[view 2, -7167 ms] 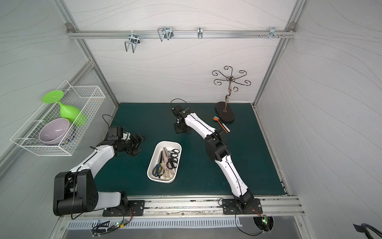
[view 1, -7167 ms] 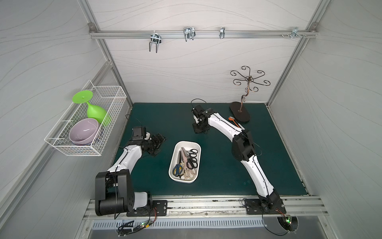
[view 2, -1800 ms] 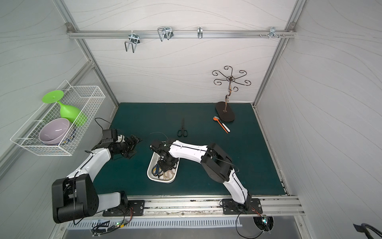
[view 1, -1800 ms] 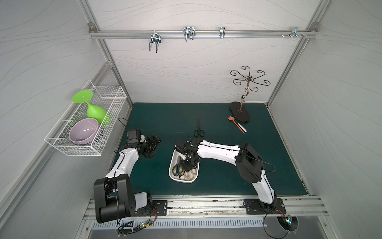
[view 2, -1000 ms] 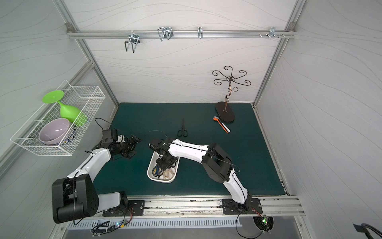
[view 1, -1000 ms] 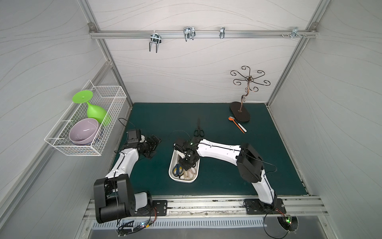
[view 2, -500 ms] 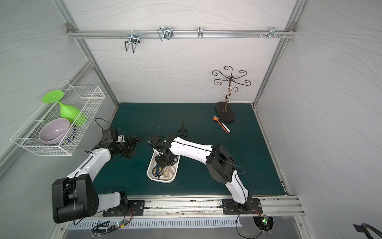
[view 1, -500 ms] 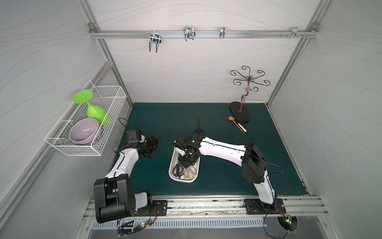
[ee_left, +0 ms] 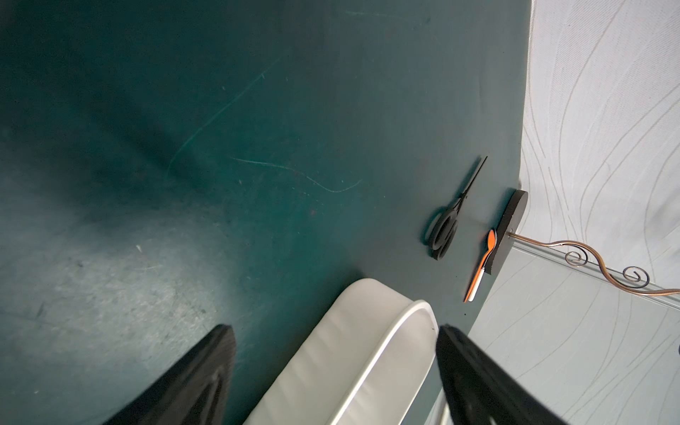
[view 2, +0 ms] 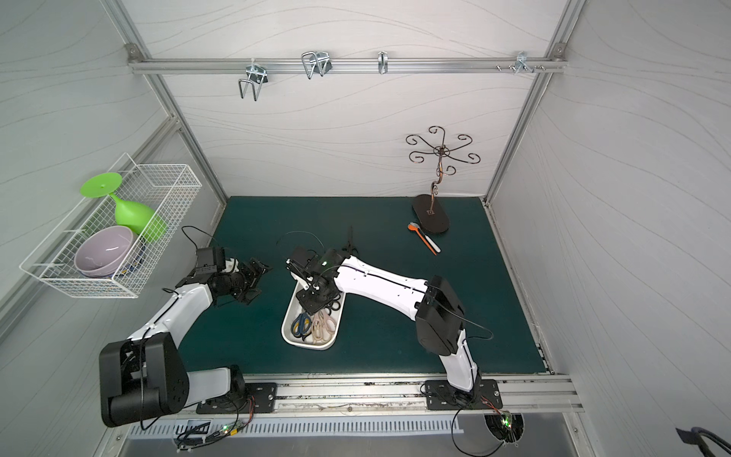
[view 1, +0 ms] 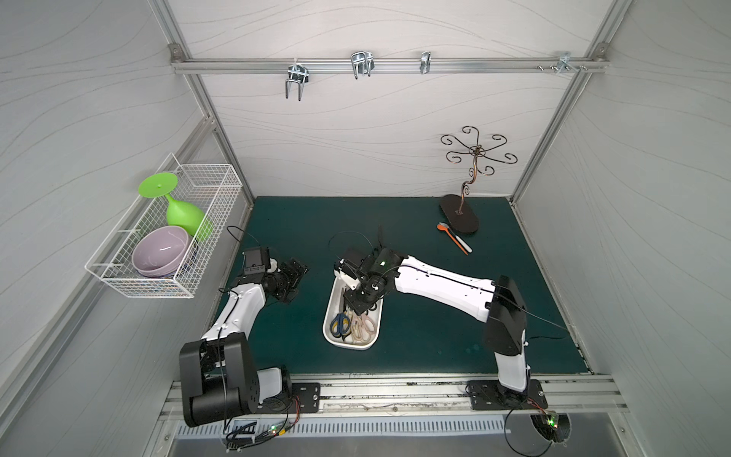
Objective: Take the scissors out of the storage box
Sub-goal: Pick up the scissors from the storage box, then place the scissors at the center of the board.
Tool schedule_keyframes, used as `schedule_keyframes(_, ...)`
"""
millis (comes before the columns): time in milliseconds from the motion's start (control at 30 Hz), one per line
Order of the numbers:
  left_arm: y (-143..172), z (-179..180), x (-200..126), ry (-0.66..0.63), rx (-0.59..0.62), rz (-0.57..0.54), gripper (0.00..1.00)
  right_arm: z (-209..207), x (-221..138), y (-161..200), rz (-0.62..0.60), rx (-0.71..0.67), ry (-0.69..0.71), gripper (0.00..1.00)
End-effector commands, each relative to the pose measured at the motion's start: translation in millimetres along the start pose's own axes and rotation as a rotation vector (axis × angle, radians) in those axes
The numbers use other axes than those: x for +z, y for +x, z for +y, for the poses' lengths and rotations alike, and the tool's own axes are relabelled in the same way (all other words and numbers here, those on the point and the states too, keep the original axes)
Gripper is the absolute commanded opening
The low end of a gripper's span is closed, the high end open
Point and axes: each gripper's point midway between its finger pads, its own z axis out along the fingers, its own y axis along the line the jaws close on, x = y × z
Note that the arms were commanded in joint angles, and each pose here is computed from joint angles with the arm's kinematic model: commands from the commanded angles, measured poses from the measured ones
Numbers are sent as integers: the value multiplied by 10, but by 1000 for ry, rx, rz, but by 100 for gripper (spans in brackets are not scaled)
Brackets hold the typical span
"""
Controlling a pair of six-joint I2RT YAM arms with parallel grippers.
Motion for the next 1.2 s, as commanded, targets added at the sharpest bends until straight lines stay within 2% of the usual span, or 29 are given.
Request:
schedule_keyframes(0,-40,-31,10,18,7,-8,90,-73,-253,10,-30,13,25,0)
schedule_keyframes(267,-40,-53,1,27,4,-6,90,-251,-401,-45,-65,32,62,0)
schedule_keyframes(467,-26,-59,17,36,-3,3,90,-724,-414,-109,-77,66,155,0)
schedule_keyframes(800,-15,-49,66,38,0,21,90,-1717,-85,-181,-19,136,284,0)
schedule_keyframes(1167,-6,-104,93,48,9,37,90,-2432,310,-394,6,229,336,0)
